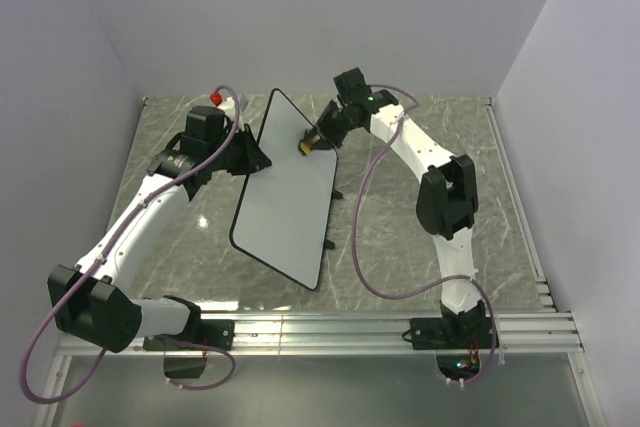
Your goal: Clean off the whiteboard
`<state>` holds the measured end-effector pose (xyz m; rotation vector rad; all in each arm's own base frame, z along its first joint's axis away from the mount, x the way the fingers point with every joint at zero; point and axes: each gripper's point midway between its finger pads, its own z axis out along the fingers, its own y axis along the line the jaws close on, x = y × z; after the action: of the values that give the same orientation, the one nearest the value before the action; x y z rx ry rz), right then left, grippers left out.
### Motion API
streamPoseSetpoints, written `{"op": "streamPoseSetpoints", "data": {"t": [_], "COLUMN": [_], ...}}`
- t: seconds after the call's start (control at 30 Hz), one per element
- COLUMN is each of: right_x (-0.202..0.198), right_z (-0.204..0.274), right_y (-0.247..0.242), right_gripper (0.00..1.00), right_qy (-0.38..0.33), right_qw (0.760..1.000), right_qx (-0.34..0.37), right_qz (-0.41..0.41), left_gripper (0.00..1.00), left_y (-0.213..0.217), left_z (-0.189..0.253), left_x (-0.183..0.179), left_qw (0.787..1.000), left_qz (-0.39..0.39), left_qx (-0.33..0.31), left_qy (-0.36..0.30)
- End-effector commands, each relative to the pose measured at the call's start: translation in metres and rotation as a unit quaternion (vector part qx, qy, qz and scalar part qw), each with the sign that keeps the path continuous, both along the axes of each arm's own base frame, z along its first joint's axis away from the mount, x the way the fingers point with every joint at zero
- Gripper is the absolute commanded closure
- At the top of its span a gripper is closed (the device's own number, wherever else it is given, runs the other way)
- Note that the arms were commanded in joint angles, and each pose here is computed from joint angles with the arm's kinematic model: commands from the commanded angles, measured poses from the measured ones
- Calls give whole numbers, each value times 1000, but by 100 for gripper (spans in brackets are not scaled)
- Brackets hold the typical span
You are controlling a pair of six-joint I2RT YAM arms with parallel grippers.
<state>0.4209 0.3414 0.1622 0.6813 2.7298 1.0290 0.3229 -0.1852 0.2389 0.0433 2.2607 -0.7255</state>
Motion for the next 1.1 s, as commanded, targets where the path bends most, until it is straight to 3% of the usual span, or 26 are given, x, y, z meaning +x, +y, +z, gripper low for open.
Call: {"op": "streamPoseSetpoints", "data": {"t": [0.0, 0.27, 0.47, 0.57, 0.73, 0.97, 1.0, 1.07], "right_x": [27, 31, 11, 9, -10, -57, -70, -82], "right_z": [53, 81, 39, 18, -13, -70, -86, -103], "right_y": [70, 88, 57, 3, -129, -213, -220, -232], "right_gripper": [100, 100, 100, 100, 100, 99, 97, 82], "right_qy": [-77, -86, -68, -83, -71, -3, 15, 32], "right_qw": [988, 978, 987, 992, 982, 958, 955, 953], "right_qx": [131, 186, 141, 83, -106, -242, -252, -260], "right_qz": [25, 25, 20, -34, -142, -154, -154, -152], "left_gripper": [100, 100, 100, 100, 100, 100, 100, 100], "left_y": [-17, -20, -24, -25, -26, -24, -23, -21], "left_z": [-42, -46, -39, -38, -36, -39, -40, -41], "left_x": [-42, -37, -32, -30, -29, -27, -26, -25], "left_qw": [990, 989, 990, 990, 991, 992, 992, 992], "left_qz": [-115, -119, -119, -116, -113, -102, -98, -93], "left_qx": [49, 55, 48, 45, 41, 44, 47, 52], "left_qy": [66, 70, 65, 64, 64, 64, 65, 65]}}
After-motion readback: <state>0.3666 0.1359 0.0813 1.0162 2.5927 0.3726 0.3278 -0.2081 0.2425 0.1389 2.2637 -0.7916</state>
